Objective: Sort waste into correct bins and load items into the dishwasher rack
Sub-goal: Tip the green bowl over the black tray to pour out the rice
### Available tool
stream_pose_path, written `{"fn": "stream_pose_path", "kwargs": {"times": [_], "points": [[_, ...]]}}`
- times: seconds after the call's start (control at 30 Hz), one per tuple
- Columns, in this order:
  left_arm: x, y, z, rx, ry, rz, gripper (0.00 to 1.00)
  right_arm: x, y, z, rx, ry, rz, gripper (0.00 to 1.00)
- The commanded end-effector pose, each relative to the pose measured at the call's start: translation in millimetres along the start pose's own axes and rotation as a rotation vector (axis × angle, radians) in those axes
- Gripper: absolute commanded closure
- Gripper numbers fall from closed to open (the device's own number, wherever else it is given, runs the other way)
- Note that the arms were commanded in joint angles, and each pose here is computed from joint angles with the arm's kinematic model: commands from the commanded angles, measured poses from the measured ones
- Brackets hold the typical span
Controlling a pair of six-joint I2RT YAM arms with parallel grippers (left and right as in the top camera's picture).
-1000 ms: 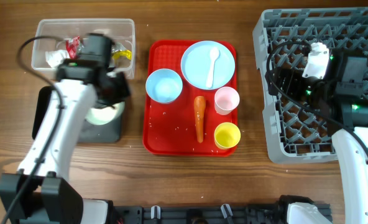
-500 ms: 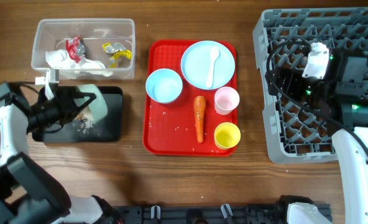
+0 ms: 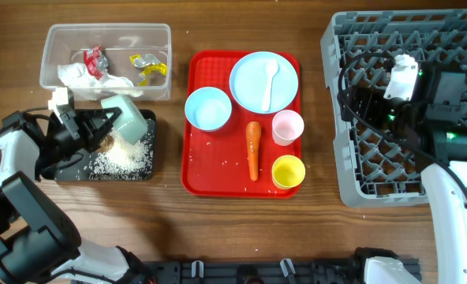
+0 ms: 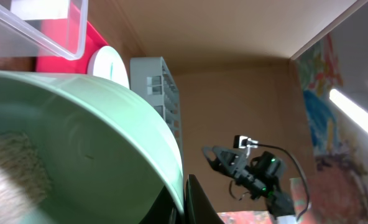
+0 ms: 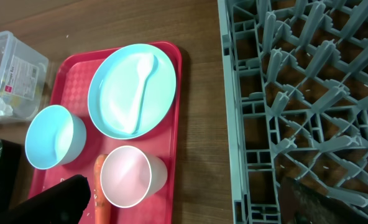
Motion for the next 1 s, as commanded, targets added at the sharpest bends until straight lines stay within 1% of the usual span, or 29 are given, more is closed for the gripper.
{"fn": "stream_pose_path", "kwargs": {"times": [0.0, 0.27, 0.53, 0.6, 0.63, 0.7, 0.77, 0.83, 0.87, 0.9, 0.93, 0.97], "points": [[-1, 2, -4, 0.058, 0.047, -0.01, 0.96, -2, 1, -3, 0.02, 0.0, -0.005, 0.0], [2, 2, -5, 0.058, 0.091, -0.009, 0.96, -2, 1, -3, 0.02, -0.001, -0.005, 0.0], [2, 2, -5, 0.058, 0.095, -0.009, 0.96, -3, 1, -3, 0.02, 0.0, -0.008, 0.0], [1, 2, -1, 0.027, 0.067, -0.007, 0.96, -2, 1, -3, 0.019, -0.003, -0.005, 0.0], [3, 1, -1, 0.023, 0.103, -0.004, 0.96, -2, 1, -3, 0.019, -0.004, -0.002, 0.0], [6, 1, -1, 0.018, 0.114, 0.0, 0.96, -2, 1, -3, 0.019, -0.004, -0.002, 0.0], [9, -3, -7, 0.017, 0.092, 0.012, 0.96, -2, 1, -3, 0.019, -0.004, -0.002, 0.0], [21, -16, -25, 0.005, -0.044, 0.065, 0.96, -2, 1, -3, 0.019, -0.004, -0.005, 0.0], [29, -27, -30, -0.053, -0.106, 0.113, 0.96, -3, 1, -3, 0.019, -0.003, -0.009, 0.0], [41, -43, -30, -0.158, -0.181, 0.183, 0.96, -3, 1, -3, 0.019, -0.01, -0.011, 0.0], [50, -55, -26, -0.247, -0.212, 0.23, 0.96, -3, 1, -3, 0.018, -0.016, -0.011, 0.0], [61, -74, -18, -0.387, -0.239, 0.284, 0.96, -4, 1, -3, 0.019, -0.028, -0.013, 0.0]]}}
Point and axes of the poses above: each gripper's point midway between its finger pads, its own y axis back along the fingers, its own z axis along the line the jaws close on, x = y × z, the point moved 5 cm from there along y, back along the fingers, and after that the axes turned 8 degrees about y, right-handed, at the moved point
